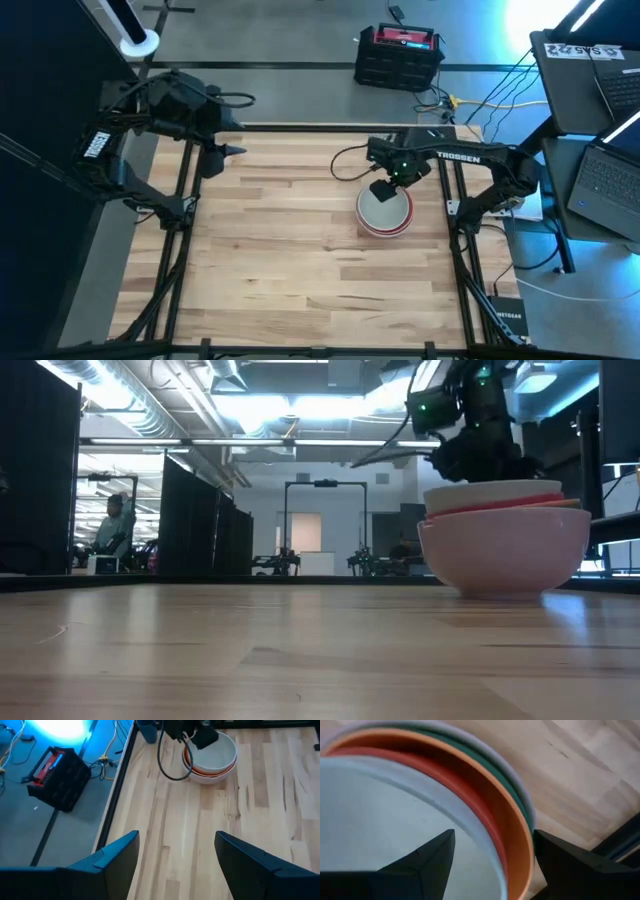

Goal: Nest bowls inside each other
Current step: Move the stack of bowls to the center of the table

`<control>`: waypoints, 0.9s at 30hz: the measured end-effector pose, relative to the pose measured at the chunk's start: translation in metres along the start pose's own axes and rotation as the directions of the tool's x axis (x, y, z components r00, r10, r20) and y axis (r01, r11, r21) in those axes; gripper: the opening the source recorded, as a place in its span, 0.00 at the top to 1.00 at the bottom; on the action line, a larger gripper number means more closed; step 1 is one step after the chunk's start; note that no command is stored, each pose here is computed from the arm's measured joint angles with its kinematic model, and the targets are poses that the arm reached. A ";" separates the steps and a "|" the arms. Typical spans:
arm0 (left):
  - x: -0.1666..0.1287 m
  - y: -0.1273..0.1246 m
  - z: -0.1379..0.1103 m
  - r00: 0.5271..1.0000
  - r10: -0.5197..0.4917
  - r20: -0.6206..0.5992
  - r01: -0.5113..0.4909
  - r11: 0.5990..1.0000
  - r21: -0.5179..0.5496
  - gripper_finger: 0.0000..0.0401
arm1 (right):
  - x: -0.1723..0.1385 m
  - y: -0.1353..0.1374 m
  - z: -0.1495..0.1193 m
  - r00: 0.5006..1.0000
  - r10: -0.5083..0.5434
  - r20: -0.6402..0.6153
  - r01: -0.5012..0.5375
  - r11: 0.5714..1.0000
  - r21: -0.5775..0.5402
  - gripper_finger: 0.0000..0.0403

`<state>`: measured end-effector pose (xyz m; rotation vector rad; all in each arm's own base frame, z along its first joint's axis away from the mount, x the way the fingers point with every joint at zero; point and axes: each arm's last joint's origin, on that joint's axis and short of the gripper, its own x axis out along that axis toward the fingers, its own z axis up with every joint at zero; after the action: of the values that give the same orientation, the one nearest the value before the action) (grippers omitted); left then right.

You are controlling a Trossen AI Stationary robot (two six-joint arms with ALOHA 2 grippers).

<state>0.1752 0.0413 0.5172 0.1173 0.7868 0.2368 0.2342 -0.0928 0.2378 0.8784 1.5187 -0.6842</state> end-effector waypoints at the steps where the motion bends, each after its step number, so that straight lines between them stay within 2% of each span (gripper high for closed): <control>1: -0.002 0.000 -0.001 1.000 -0.002 0.005 0.002 1.000 -0.001 0.39 | 0.003 -0.001 -0.001 1.000 -0.002 -0.014 0.002 1.000 0.006 0.39; 6: -0.009 0.000 -0.004 1.000 0.002 0.022 -0.002 1.000 -0.002 0.39 | 0.011 -0.005 -0.005 0.998 -0.013 -0.053 0.014 1.000 0.017 0.52; 13: -0.012 0.000 -0.005 1.000 0.003 0.029 -0.003 1.000 -0.001 0.39 | 0.011 -0.003 -0.004 0.998 0.030 -0.057 -0.029 1.000 0.010 0.94; 27: -0.012 0.000 -0.006 1.000 0.004 0.030 -0.004 1.000 0.016 0.39 | 0.022 0.018 0.017 0.980 0.201 0.012 -0.201 0.979 0.017 0.98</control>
<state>0.1628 0.0385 0.5218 0.1374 0.7591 0.2319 0.2580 -0.0943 0.2146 1.0251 1.3939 -0.5542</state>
